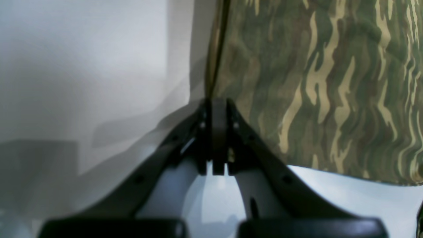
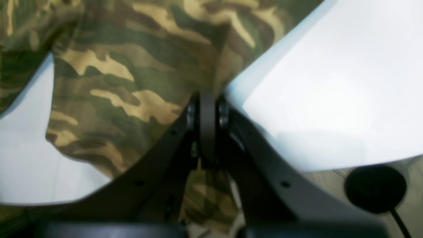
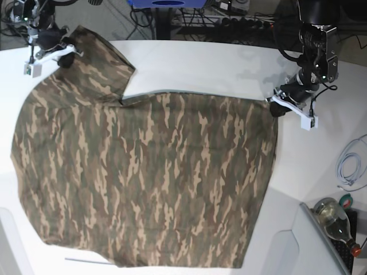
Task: Layout the t-shirt on the table in an organized manner, then fold the t-shirt properly
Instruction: 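Grasp the shirt edge corners with both grippers, then drag the grasped shirt edge with both grippers across the table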
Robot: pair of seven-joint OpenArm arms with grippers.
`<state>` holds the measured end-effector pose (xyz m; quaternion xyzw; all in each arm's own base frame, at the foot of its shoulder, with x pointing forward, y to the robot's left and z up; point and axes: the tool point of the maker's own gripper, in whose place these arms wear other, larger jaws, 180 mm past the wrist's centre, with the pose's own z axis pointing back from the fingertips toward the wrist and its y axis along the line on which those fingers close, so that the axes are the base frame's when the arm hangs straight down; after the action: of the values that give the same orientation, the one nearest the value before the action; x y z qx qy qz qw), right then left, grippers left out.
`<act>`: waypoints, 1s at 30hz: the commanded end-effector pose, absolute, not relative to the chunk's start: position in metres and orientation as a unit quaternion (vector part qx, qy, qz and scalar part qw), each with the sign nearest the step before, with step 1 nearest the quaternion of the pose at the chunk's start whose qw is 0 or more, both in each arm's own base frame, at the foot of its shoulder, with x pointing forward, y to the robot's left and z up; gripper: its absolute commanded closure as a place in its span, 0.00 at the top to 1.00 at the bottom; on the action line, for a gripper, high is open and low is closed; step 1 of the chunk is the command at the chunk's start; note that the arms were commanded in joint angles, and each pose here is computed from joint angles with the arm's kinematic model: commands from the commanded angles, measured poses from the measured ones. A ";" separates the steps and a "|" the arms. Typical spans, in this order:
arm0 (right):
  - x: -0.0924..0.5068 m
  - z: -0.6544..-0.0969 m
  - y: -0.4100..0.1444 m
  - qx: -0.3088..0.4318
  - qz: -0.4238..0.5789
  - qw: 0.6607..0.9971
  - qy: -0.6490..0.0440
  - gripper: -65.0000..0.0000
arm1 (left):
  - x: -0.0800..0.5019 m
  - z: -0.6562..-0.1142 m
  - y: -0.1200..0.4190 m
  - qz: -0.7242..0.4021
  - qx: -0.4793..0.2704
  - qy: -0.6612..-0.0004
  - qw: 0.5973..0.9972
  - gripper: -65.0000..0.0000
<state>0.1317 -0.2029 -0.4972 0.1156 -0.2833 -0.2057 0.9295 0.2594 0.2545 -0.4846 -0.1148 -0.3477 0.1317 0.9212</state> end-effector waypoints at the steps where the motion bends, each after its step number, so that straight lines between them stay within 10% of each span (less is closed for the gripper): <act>1: 0.133 -0.487 -0.204 0.116 -0.197 0.928 -0.294 0.00 | 0.264 -0.475 0.259 0.119 -0.106 -0.356 0.921 0.00; 30: 0.265 -0.355 -0.206 0.110 -0.061 0.932 -0.339 0.00 | 0.322 -0.386 0.265 0.123 -0.088 -0.417 0.896 0.00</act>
<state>0.2553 -0.2012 -0.3681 0.1158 -0.3116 -0.0669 0.9407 0.3142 0.2579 -0.3990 -0.0945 -0.3966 0.1272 0.9042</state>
